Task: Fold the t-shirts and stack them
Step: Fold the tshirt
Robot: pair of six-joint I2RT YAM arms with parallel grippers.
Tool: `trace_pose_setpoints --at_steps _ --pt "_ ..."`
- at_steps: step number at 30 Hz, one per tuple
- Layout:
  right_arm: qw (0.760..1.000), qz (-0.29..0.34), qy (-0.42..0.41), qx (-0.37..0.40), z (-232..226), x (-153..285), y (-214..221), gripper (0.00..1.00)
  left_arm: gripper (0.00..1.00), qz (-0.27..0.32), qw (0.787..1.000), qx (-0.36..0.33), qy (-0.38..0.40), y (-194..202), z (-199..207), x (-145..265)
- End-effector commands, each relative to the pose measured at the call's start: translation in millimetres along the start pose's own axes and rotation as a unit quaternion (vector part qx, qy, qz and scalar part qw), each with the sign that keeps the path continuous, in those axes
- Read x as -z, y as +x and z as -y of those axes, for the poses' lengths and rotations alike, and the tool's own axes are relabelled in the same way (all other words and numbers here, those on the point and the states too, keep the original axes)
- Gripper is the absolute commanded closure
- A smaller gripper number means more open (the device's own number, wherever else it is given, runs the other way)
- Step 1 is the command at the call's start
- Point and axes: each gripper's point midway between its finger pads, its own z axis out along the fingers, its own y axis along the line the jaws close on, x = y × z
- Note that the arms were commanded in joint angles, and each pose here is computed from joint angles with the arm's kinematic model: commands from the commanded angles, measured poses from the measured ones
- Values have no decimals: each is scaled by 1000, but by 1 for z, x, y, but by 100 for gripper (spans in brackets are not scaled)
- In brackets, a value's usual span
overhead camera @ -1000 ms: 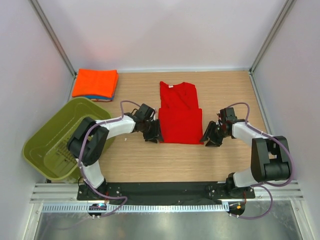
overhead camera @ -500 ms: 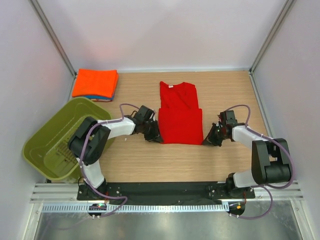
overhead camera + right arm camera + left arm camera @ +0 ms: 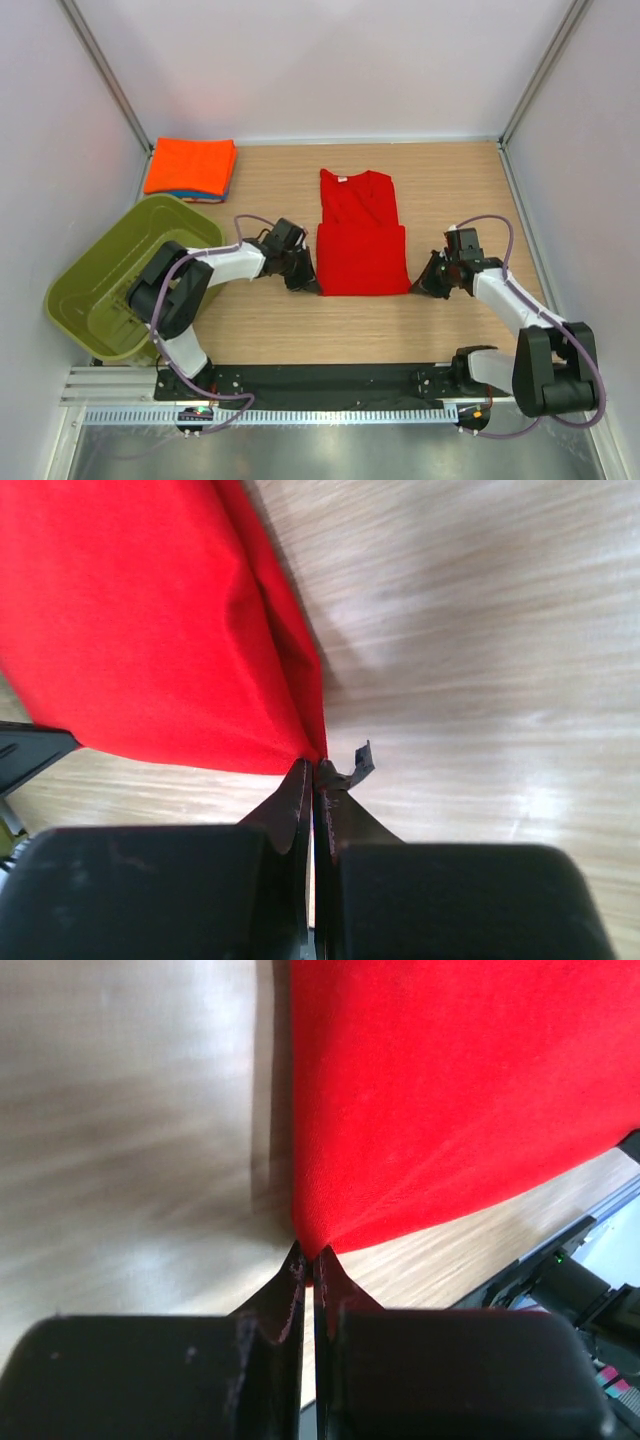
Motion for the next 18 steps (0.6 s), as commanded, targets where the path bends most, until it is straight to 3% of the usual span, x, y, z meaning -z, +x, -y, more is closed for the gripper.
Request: trace_pose_setpoints --at_steps 1,18 --pt "1000 16 10 -7 4 13 5 99 100 11 1000 5 -9 7 0 18" --pt "994 105 -33 13 -39 97 -11 99 100 64 998 -9 -11 2 48 94"
